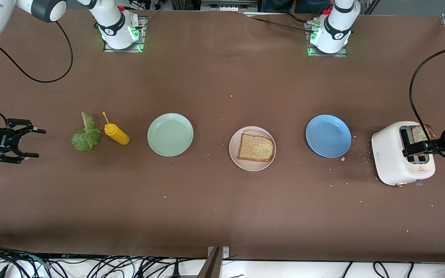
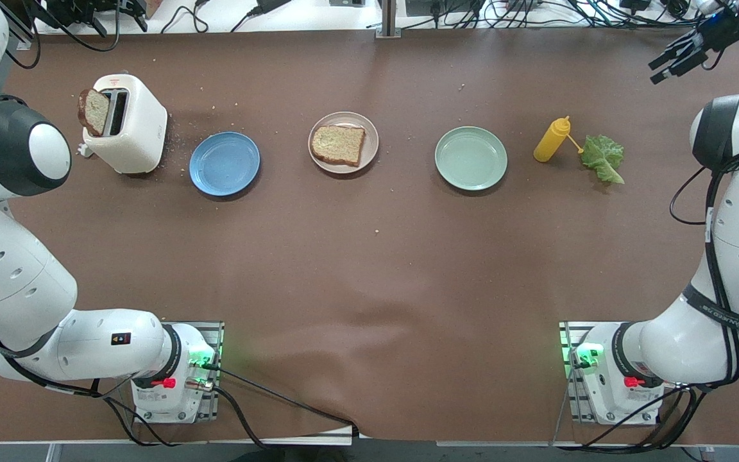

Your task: Make sandwich in beige plate with both arms

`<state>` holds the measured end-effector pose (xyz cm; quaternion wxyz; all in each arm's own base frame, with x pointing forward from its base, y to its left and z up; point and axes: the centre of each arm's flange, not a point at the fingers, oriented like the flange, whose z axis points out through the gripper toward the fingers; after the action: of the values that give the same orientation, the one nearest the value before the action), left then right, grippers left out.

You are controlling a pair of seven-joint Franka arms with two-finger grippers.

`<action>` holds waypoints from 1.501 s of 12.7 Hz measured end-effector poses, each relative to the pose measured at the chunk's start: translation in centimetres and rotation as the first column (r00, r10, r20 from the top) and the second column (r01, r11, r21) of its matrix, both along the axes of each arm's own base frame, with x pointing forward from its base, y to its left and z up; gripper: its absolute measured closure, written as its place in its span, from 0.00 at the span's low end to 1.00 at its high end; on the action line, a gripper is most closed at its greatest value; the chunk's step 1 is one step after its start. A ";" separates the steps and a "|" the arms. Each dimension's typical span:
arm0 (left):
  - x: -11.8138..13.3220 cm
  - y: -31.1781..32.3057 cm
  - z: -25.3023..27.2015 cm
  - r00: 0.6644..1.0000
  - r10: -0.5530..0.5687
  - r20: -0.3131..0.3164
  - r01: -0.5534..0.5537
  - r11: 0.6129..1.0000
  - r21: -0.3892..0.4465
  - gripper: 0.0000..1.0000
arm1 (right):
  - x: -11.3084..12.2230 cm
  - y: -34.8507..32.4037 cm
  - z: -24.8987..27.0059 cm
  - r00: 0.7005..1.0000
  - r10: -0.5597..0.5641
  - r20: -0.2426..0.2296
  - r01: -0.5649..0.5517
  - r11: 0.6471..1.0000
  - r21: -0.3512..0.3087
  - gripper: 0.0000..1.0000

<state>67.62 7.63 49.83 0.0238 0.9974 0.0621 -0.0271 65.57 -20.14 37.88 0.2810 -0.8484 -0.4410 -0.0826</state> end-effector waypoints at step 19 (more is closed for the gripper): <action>0.0 0.0 0.0 1.000 0.000 -0.001 0.000 1.000 0.000 0.00 | 0.4 10.2 12.9 0.888 -0.454 -0.075 0.358 0.785 -0.506 0.02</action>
<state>67.63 7.61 49.79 0.0238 0.9974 0.0622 -0.0275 65.99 -9.97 50.76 0.0793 -0.9699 -0.2241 0.0527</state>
